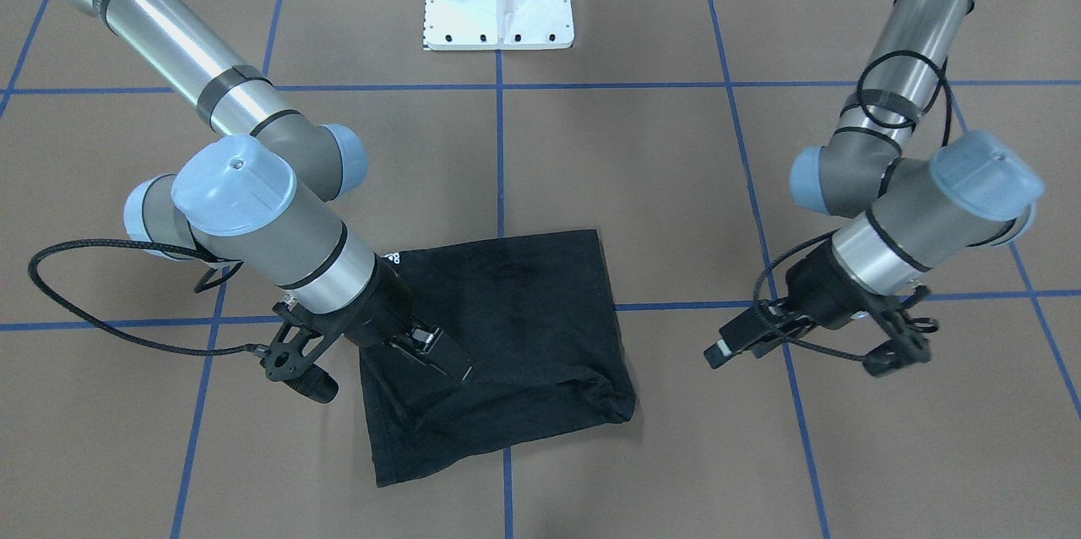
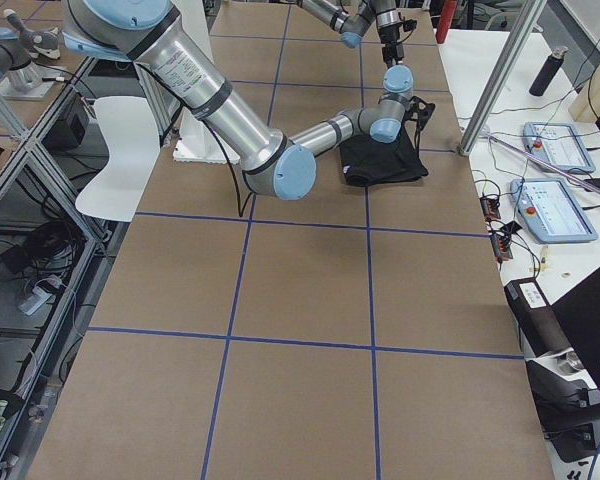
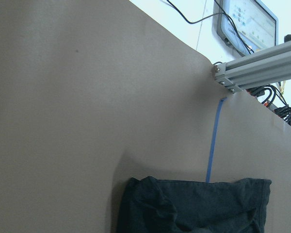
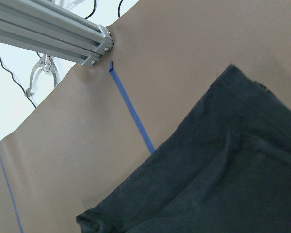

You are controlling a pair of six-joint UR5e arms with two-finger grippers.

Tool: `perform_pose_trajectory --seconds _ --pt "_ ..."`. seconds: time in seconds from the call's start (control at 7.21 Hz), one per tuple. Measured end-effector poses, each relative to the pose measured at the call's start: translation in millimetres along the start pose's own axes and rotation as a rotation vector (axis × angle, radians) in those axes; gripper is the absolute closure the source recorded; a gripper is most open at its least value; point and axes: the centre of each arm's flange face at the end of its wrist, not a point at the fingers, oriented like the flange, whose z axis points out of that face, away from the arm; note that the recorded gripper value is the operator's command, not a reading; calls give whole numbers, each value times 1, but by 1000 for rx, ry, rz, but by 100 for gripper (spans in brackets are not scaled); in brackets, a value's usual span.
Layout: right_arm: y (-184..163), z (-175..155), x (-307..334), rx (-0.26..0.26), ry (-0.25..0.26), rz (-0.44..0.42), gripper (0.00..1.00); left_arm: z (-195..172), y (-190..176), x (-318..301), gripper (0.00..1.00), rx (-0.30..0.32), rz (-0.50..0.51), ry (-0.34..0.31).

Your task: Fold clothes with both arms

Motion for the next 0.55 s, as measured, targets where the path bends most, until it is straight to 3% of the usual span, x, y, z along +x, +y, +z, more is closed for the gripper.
perform_pose_trajectory --seconds 0.14,0.55 --pt "-25 -23 18 18 52 -66 0 -31 -3 -35 0 23 89 -14" --pt "-119 -86 171 85 210 -288 0 -133 -21 -141 0 129 364 -102"
